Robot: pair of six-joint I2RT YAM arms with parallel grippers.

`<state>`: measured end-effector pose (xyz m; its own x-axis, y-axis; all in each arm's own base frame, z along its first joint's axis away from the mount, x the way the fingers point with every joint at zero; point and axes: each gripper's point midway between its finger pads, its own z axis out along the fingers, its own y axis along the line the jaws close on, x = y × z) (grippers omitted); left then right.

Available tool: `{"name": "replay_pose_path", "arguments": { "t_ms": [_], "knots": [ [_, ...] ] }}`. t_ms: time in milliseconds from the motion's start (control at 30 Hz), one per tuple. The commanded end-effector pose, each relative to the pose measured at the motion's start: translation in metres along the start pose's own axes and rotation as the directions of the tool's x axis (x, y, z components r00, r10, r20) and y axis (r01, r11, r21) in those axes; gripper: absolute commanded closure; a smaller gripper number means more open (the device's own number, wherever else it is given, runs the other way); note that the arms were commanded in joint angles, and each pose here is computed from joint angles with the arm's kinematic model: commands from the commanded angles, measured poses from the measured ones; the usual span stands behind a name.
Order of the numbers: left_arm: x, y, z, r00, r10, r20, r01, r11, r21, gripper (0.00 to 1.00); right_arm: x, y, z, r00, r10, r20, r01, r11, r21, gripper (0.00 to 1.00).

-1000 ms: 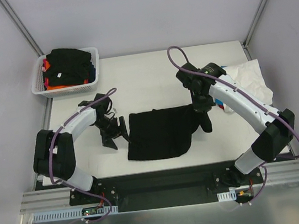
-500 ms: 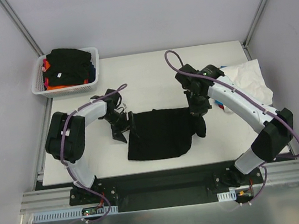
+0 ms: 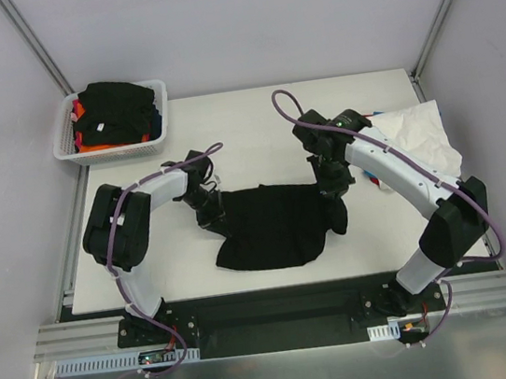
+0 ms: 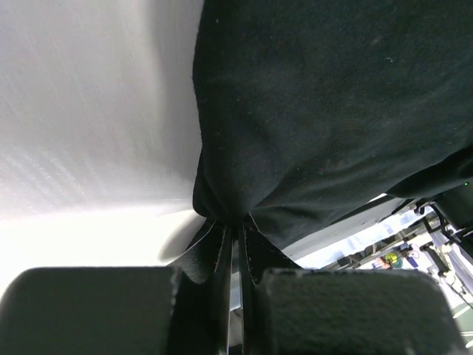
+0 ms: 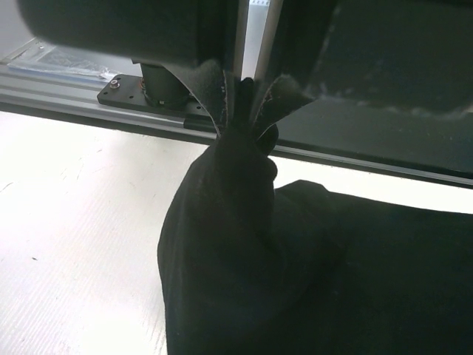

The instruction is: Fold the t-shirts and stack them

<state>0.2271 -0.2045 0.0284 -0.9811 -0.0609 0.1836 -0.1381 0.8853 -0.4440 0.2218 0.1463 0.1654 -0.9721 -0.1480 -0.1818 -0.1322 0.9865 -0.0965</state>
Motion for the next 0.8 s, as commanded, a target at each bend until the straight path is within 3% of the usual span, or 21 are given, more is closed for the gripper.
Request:
{"name": "replay_pose_path", "arguments": {
  "t_ms": [0,233,367,567,767],
  "knots": [
    [0.005,-0.013,-0.01,1.0,0.002,0.02,-0.003,1.0,0.03,1.0,-0.006,0.002,-0.005,1.0,-0.024,0.01,0.024,1.0,-0.017,0.99],
    [0.001,-0.039,-0.062,0.982,0.014,0.187,-0.026,0.998,0.061,1.0,-0.012,0.003,-0.003,0.999,-0.024,0.027,0.024,1.0,-0.019,0.99],
    [-0.021,-0.065,-0.115,0.937,0.047,0.346,-0.065,0.997,0.041,1.0,-0.018,0.001,-0.007,0.998,-0.024,0.052,0.025,1.0,-0.019,0.99],
    [-0.029,-0.101,-0.183,0.862,0.08,0.501,-0.13,0.989,0.066,1.0,-0.036,-0.008,-0.033,0.984,-0.004,0.177,0.009,1.0,-0.028,0.99],
    [-0.021,-0.089,-0.221,0.801,0.126,0.585,-0.13,0.991,-0.036,1.0,-0.045,-0.053,-0.07,0.941,0.071,0.33,-0.084,0.996,0.026,0.99]
  ]
}}
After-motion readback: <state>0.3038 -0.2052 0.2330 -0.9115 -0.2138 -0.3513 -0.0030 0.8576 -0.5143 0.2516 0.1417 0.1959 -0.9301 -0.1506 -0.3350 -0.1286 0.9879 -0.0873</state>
